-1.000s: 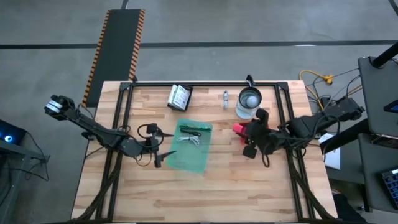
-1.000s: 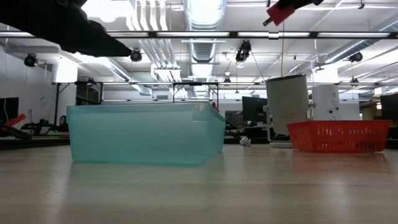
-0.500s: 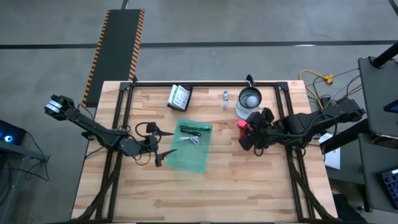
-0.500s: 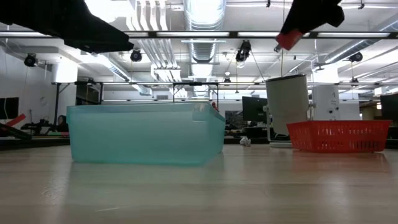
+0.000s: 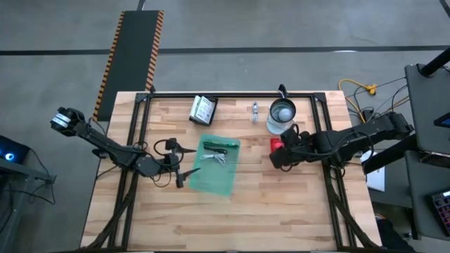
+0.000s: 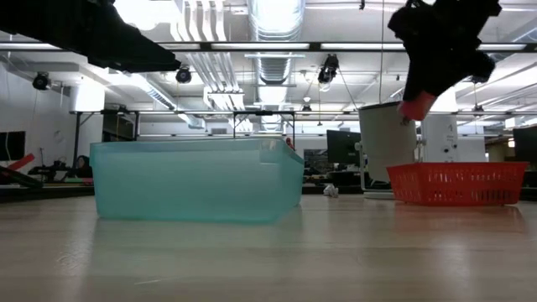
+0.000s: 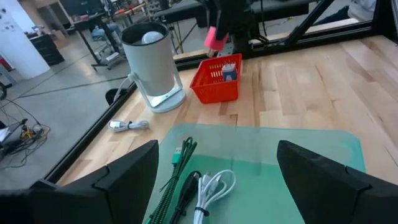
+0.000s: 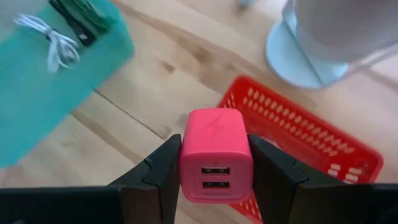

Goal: Pick and place items into bin
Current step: Put the pink charger adapter into the red basket

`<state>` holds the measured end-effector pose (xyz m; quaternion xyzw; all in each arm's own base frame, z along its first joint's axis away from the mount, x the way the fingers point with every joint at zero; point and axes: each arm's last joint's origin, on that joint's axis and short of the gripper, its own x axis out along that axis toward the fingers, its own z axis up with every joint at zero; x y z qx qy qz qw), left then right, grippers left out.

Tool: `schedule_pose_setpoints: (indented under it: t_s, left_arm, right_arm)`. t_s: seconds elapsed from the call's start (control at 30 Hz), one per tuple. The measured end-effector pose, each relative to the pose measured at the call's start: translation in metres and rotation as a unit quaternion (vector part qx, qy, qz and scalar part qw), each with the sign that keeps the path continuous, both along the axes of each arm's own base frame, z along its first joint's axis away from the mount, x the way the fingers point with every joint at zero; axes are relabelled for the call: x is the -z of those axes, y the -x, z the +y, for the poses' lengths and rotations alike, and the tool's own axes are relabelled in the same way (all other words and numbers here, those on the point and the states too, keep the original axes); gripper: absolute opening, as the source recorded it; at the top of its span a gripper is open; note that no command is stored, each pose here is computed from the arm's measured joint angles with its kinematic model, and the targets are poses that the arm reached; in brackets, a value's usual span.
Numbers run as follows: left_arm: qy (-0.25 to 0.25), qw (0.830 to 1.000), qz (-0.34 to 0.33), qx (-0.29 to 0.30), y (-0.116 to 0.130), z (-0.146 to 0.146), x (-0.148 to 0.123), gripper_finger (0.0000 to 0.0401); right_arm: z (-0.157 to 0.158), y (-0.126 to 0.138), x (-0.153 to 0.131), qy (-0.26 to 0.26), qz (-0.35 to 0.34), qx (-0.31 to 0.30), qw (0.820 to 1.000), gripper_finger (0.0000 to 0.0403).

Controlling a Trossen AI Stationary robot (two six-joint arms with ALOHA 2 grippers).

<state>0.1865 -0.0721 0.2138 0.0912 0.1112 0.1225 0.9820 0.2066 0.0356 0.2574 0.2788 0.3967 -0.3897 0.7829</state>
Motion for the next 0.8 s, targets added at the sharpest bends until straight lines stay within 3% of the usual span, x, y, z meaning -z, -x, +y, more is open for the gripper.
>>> schedule_pose_setpoints:
  t_s: [0.57, 0.8]
  left_arm:
    - [0.001, 1.000, 0.000, 0.000, 0.000, 0.000, 0.000, 0.0308]
    - [0.001, 1.000, 0.000, 0.000, 0.000, 0.000, 0.000, 0.0308]
  right_arm:
    - [-0.009, 0.018, 0.046, -0.048, 0.070, 0.059, 0.995, 0.0141]
    - [-0.010, 0.020, 0.050, -0.052, 0.077, 0.061, 0.994, 0.0141]
